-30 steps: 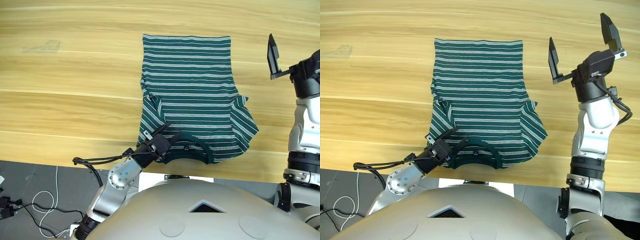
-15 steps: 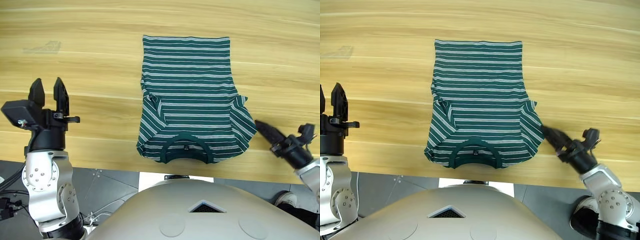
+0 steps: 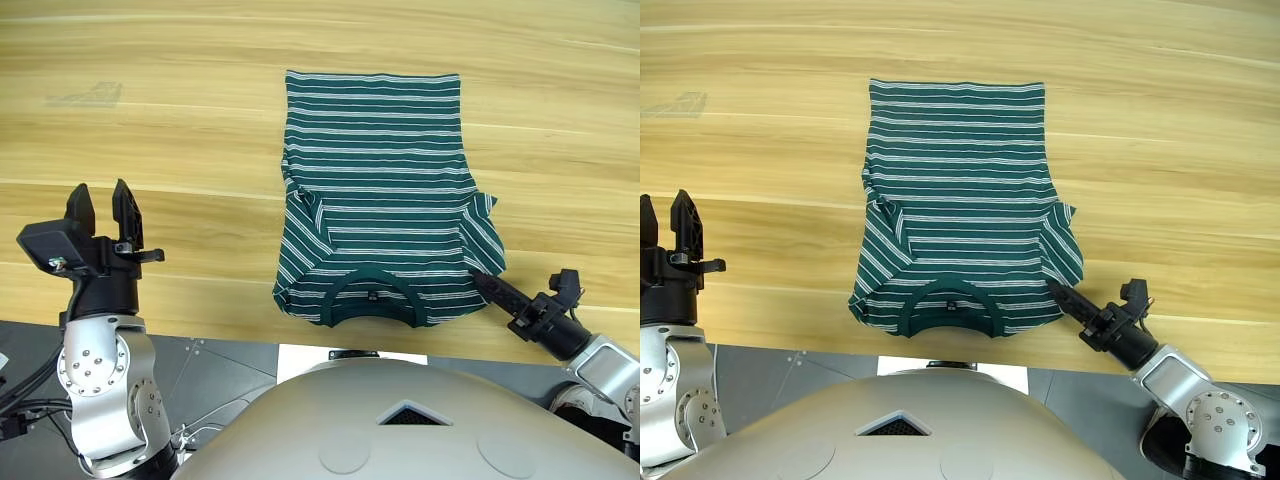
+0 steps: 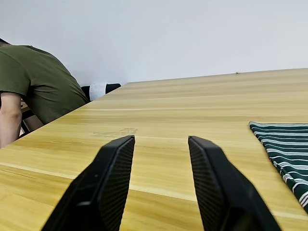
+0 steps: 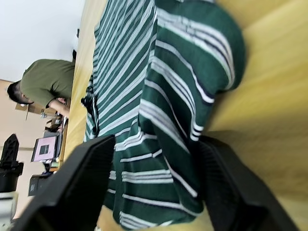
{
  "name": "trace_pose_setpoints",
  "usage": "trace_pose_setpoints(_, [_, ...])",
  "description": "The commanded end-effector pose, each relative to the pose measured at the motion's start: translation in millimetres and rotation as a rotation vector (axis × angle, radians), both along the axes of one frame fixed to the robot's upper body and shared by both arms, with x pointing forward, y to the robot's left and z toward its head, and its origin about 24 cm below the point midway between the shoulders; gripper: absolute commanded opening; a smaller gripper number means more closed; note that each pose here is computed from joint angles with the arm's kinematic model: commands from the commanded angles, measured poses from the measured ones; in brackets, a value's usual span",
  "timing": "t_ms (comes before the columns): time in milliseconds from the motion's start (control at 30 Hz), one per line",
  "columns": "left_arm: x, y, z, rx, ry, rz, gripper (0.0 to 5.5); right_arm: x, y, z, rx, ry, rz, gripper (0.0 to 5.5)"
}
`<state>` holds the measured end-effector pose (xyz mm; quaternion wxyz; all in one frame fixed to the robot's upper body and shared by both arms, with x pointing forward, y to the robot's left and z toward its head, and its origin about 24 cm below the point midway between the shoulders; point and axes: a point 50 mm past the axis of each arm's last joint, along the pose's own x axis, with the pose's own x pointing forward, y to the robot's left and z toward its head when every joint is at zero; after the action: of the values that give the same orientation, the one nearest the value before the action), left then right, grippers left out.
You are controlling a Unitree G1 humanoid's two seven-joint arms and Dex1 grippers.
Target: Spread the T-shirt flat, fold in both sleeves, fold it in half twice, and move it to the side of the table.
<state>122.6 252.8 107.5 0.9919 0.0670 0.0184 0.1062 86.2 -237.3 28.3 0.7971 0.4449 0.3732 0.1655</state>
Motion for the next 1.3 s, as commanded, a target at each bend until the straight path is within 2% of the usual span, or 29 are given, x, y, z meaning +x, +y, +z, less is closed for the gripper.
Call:
trace_pose_setpoints(33, [0,-2,-6,-0.004,0.022,-0.004,2.1,8,1,-2,-0.028,-0.033,-0.026,2.21])
trace_pose_setpoints(300, [2,-6,-15,-0.02,0.039,-0.025,2.1,35,-6,-1,-0.079,-0.175,-0.159,0.63])
trace_pose_setpoints(433, [3,-9,-17,-0.02,0.039,-0.035,2.1,40,-5,-1,-0.073,-0.189,-0.174,0.02])
trace_pose_setpoints(800, [4,-13,-20,-0.017,0.042,-0.058,2.1,45,-2,-2,-0.07,-0.204,-0.2,0.02])
trace_pose_setpoints(1167, [3,-18,-22,-0.018,0.043,-0.066,2.1,43,-20,-14,-0.111,-0.061,-0.364,0.02])
trace_pose_setpoints(1300, [3,-21,-22,-0.012,0.044,-0.071,2.1,32,-16,-19,-0.105,0.001,-0.335,0.02])
